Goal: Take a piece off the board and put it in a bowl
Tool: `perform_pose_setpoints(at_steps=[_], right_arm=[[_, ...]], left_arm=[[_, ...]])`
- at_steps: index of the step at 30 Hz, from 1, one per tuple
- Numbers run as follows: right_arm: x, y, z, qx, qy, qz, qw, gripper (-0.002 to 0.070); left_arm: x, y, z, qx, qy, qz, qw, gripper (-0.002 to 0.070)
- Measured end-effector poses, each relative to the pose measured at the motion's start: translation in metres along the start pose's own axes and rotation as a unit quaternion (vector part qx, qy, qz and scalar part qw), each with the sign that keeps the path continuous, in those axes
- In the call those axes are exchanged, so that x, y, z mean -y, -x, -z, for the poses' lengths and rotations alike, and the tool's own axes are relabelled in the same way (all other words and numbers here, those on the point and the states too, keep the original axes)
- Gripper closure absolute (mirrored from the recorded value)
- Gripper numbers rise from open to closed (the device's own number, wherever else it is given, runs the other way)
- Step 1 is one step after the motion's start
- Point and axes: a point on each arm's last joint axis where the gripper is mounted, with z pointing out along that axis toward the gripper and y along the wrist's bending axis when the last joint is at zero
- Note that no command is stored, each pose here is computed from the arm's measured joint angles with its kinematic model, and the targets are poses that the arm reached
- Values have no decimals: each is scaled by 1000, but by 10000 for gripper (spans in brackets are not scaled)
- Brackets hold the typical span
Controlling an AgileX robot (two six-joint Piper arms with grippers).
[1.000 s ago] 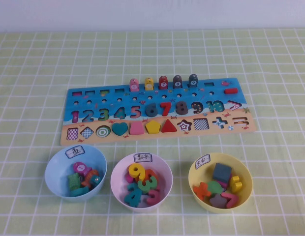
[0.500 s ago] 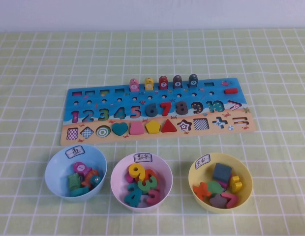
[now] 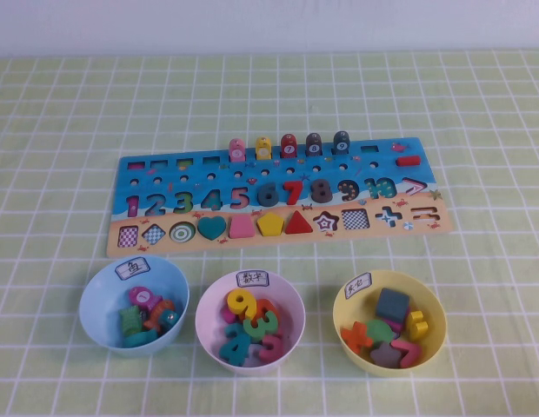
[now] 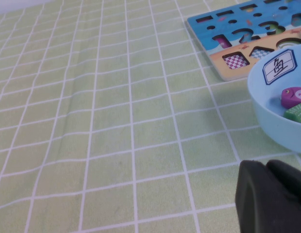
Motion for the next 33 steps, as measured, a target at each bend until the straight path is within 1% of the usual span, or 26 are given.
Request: perform_pose_setpoints(at_steps=[2, 4, 6, 8, 10, 11, 17, 20, 26, 28, 33], right_arm=[[-1, 0, 0, 0, 3, -8, 1000, 694], [-3, 0, 0, -1, 14, -37, 999, 694], [-7, 1, 0, 4, 37, -97, 995, 694], [-11, 4, 1, 12, 65, -174, 983, 694], [-15, 8, 2, 22, 89, -245, 965, 694], [-16, 11, 2, 31, 101, -286, 952, 694], [-15, 22, 4, 72, 131, -435, 888, 694], [-16, 22, 4, 69, 137, -457, 876, 694], [-17, 22, 4, 62, 141, -461, 874, 694], [-19, 20, 4, 55, 143, -445, 882, 694], [-21, 18, 4, 48, 143, -375, 915, 694]], left_arm=[[0, 0, 0, 0, 0, 0, 1000, 678], [0, 0, 0, 0, 0, 0, 1000, 678], [0, 0, 0, 0, 0, 0, 1000, 678], [0, 0, 0, 0, 0, 0, 1000, 679], [0, 0, 0, 0, 0, 0, 1000, 679], [0, 0, 0, 0, 0, 0, 1000, 678], [0, 0, 0, 0, 0, 0, 1000, 679], [0, 0, 0, 0, 0, 0, 1000, 679], [0, 0, 0, 0, 0, 0, 1000, 679], [0, 0, 0, 0, 0, 0, 1000, 679], [0, 0, 0, 0, 0, 0, 1000, 679]])
